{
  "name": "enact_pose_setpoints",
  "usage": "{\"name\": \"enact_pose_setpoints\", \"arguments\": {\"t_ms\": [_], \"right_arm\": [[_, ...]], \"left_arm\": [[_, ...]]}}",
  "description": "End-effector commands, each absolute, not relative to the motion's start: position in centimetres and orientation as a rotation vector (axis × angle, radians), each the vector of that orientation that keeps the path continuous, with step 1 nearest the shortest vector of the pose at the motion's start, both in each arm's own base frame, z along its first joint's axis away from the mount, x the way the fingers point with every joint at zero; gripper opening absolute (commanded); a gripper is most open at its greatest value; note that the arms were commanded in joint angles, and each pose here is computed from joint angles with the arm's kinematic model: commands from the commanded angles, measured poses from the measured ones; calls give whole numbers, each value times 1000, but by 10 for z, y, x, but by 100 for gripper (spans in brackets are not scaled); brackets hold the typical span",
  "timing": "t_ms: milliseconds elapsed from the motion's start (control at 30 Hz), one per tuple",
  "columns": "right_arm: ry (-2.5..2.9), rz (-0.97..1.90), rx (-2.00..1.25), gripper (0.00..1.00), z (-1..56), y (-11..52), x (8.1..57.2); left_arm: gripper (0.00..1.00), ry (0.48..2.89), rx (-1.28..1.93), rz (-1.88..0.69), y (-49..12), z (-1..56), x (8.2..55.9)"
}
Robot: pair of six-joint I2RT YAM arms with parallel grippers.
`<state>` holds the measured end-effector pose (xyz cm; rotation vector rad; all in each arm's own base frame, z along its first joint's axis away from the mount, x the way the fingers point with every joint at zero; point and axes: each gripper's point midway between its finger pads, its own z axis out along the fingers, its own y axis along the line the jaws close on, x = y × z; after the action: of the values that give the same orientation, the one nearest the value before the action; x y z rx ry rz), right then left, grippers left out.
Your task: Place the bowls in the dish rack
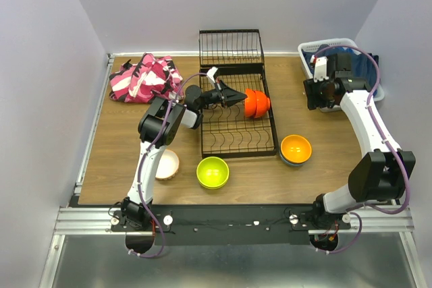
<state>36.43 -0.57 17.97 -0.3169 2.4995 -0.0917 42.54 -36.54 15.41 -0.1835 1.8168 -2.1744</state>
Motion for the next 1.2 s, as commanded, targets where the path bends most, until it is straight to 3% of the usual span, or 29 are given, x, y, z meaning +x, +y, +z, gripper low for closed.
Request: {"name": "enact_pose_setpoints", "arguments": {"t_ms": [0, 733, 1167], "right_arm": [[2514, -104, -316, 63, 181, -10, 362], [2530, -69, -324, 63, 177, -5, 368], [2525, -79, -331, 63, 176, -6, 376]], "left_arm": [[0, 1693, -67, -2227, -363, 158, 403], [0, 1643, -51, -2339, -359, 188, 395], [0, 1770, -130, -2305, -348, 157, 409]]}}
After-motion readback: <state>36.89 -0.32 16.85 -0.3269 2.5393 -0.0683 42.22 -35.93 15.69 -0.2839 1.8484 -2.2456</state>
